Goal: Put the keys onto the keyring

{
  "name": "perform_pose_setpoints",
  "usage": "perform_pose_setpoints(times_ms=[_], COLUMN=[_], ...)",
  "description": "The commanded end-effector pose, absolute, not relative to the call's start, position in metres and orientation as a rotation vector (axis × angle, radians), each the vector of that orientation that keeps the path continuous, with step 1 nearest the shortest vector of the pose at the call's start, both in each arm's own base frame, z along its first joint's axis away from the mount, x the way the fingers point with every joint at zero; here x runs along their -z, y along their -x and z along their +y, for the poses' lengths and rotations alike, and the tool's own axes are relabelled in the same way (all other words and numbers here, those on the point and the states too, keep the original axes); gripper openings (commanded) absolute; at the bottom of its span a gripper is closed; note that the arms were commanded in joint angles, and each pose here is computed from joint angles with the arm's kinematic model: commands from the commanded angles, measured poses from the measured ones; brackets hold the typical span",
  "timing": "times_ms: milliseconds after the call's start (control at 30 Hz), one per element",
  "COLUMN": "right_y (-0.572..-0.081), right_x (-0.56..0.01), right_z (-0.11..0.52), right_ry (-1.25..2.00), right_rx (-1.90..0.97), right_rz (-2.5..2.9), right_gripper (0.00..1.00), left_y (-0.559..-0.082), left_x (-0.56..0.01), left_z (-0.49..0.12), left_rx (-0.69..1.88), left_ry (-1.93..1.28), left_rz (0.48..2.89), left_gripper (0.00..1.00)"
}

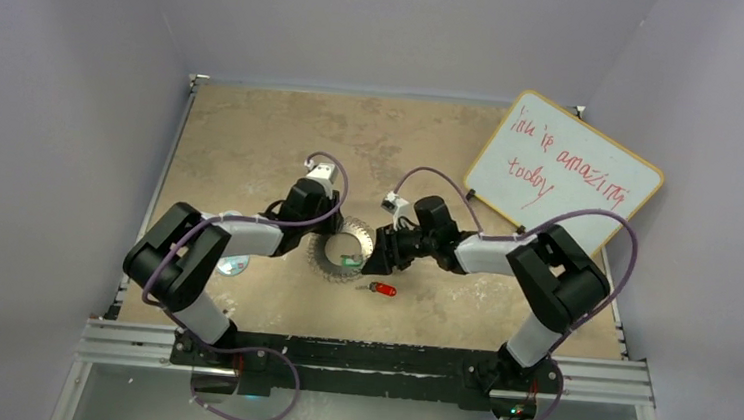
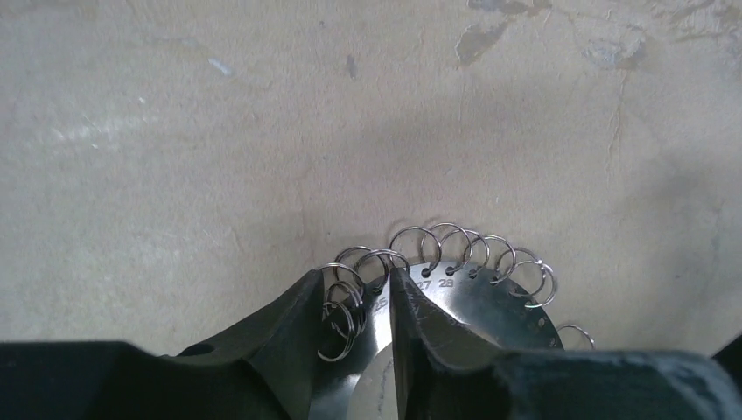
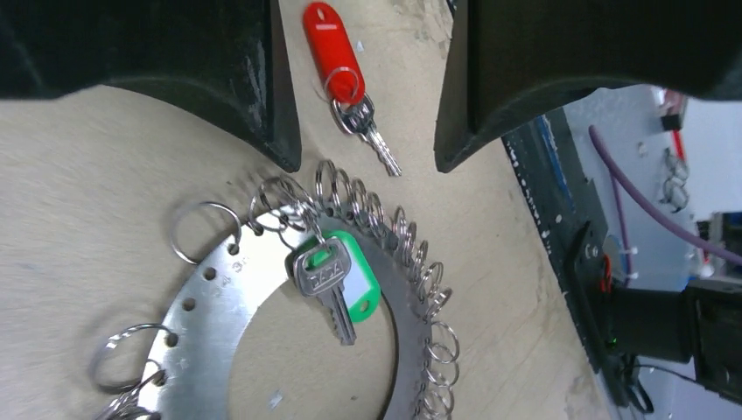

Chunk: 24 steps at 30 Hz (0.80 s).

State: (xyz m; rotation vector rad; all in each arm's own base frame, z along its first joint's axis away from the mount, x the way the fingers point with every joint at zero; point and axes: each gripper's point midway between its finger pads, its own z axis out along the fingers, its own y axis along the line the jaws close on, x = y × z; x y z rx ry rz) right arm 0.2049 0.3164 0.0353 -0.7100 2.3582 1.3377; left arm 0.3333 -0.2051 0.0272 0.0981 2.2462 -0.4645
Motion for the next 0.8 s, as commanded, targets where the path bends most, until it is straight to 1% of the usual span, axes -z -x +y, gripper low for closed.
perform_pose_setpoints(times_ms=[0, 33, 100, 267, 467, 567, 667, 700, 733, 767], right_y=[-0.230, -0.234, -0.242, -0.248, -0.233, -0.223, -0.211, -0.206, -0.201, -0.198], right_x=[-0.054, -0.059, -0.070, -0.091, -0.121, -0.120, -0.115, -0.112, -0.108, -0.102], right_z=[0.295, 0.291, 0.286, 0.281, 0.276, 0.270, 0.276, 0.280, 0.283, 0.286], right_ry=[0.643, 0.634, 0.647, 0.744, 0.884, 0.948, 1.079, 1.132, 1.182, 1.221], right_rx=[-1.113, -1.079, -1.030, -0.964, -0.945, -0.908, -0.927, -0.951, -0.971, -0.989], right_rz=[2.317, 2.298, 2.240, 2.037, 1.629, 1.496, 1.403, 1.375, 1.348, 1.334], right_gripper=[0.65, 0.67, 0.68, 0.68, 0.65, 0.64, 0.61, 0.59, 0.56, 0.54], left_y=[-0.354, -0.355, -0.355, -0.342, -0.308, -0.289, -0.262, -0.251, -0.241, -0.232], left_x=[-0.050, -0.056, -0.068, -0.110, -0.138, -0.148, -0.161, -0.161, -0.162, -0.164], left_z=[-0.204, -0.203, -0.202, -0.191, -0.169, -0.162, -0.159, -0.158, -0.159, -0.159], left_rx=[0.382, 0.374, 0.369, 0.403, 0.455, 0.504, 0.595, 0.626, 0.658, 0.682], left_ry=[-0.220, -0.232, -0.255, -0.236, -0.180, -0.184, -0.204, -0.221, -0.238, -0.254], left_rz=[2.165, 2.145, 2.104, 1.943, 1.764, 1.644, 1.472, 1.421, 1.375, 1.335], left_gripper=[0.36, 0.38, 0.42, 0.45, 0.48, 0.48, 0.49, 0.50, 0.55, 0.56])
